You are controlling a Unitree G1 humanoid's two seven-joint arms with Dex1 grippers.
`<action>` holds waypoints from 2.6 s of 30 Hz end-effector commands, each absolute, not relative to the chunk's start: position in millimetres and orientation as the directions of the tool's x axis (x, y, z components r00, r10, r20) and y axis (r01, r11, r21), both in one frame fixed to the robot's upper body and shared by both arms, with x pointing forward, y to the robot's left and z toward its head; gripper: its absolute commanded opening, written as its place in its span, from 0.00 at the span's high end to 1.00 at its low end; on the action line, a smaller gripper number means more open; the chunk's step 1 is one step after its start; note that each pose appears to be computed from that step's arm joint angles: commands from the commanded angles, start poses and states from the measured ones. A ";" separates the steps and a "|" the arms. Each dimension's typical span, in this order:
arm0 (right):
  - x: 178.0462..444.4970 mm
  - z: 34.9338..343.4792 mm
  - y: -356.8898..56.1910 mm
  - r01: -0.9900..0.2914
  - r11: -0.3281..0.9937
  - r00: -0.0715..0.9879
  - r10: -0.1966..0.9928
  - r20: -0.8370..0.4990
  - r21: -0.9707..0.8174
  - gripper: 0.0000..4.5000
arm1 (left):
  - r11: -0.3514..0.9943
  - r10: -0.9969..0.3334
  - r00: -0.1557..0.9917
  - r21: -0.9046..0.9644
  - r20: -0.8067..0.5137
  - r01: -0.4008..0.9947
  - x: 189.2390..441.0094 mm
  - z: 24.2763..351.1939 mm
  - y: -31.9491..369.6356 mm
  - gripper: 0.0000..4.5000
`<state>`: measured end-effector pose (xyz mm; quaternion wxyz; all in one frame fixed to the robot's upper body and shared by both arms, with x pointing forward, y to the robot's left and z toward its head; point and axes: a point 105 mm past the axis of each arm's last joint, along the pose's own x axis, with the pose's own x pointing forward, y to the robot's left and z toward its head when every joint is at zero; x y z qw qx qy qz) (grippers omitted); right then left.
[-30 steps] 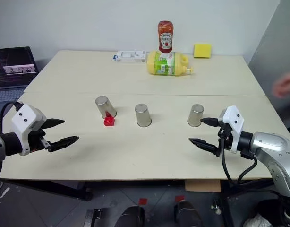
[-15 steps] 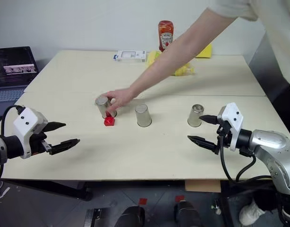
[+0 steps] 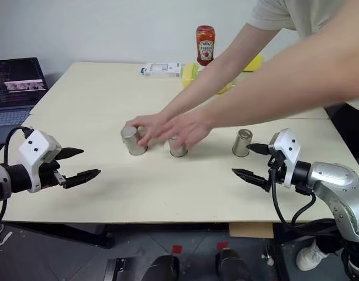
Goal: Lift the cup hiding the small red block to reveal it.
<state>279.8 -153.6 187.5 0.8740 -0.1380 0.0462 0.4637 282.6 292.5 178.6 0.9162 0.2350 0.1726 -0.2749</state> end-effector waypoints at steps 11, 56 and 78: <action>277.6 198.3 -148.9 -0.817 0.523 0.568 0.803 -0.183 -0.241 0.00 | 0.708 -0.450 0.785 0.365 -0.426 0.604 287.4 186.0 282.0 0.01; 409.5 191.2 11.0 -0.796 0.591 0.605 0.778 -0.171 -0.129 0.00 | 0.594 -0.650 0.650 0.270 -0.394 0.758 281.3 202.6 242.9 0.01; 423.1 171.3 33.5 -0.802 0.585 0.597 0.774 -0.211 -0.123 0.42 | 0.606 -0.638 0.659 0.269 -0.398 0.749 281.3 200.6 242.6 0.00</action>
